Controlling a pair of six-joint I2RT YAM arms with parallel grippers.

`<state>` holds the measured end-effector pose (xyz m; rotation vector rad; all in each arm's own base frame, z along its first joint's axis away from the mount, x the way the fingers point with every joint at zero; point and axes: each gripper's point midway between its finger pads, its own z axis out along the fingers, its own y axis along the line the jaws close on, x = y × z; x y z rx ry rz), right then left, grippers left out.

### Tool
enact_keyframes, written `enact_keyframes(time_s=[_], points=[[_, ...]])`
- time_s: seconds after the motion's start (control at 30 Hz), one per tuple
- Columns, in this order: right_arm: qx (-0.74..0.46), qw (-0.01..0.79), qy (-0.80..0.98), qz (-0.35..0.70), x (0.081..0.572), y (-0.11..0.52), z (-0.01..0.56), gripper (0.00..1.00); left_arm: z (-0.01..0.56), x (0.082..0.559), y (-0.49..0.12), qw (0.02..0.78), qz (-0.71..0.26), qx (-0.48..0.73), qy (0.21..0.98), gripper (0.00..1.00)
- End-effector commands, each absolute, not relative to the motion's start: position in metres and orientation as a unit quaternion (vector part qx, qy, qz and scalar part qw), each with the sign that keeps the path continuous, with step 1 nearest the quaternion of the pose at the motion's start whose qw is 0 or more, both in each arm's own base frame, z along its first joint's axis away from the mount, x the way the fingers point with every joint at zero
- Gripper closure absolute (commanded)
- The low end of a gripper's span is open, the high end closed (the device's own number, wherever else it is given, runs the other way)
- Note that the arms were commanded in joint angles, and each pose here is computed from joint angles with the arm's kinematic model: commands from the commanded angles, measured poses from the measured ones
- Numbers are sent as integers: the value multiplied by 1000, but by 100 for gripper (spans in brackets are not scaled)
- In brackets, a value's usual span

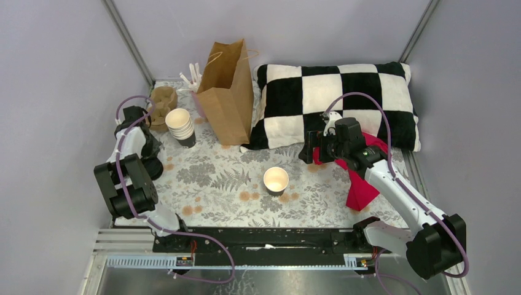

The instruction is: Pack the takeout coffee

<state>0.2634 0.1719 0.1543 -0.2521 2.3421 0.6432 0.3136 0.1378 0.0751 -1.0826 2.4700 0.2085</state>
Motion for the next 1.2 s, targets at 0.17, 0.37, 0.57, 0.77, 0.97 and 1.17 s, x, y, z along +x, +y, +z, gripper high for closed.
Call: enact_keyframes(time_s=[0.17, 0.37, 0.57, 0.77, 0.97, 1.17], points=[[-108, 360, 890, 257, 268, 179, 167, 2, 107, 320, 143, 277, 74, -390, 875, 100], [-107, 360, 890, 257, 268, 178, 168, 2, 110, 318, 143, 282, 78, -389, 874, 100], [-108, 359, 891, 256, 267, 179, 168, 2, 117, 318, 144, 287, 81, -387, 872, 100], [-109, 359, 891, 257, 268, 179, 169, 1, 150, 316, 142, 317, 84, -388, 861, 100], [-108, 357, 891, 258, 269, 181, 167, 2, 198, 314, 128, 361, 58, -392, 844, 100], [-112, 358, 889, 262, 267, 183, 170, 2, 254, 303, 69, 423, -77, -330, 840, 100]])
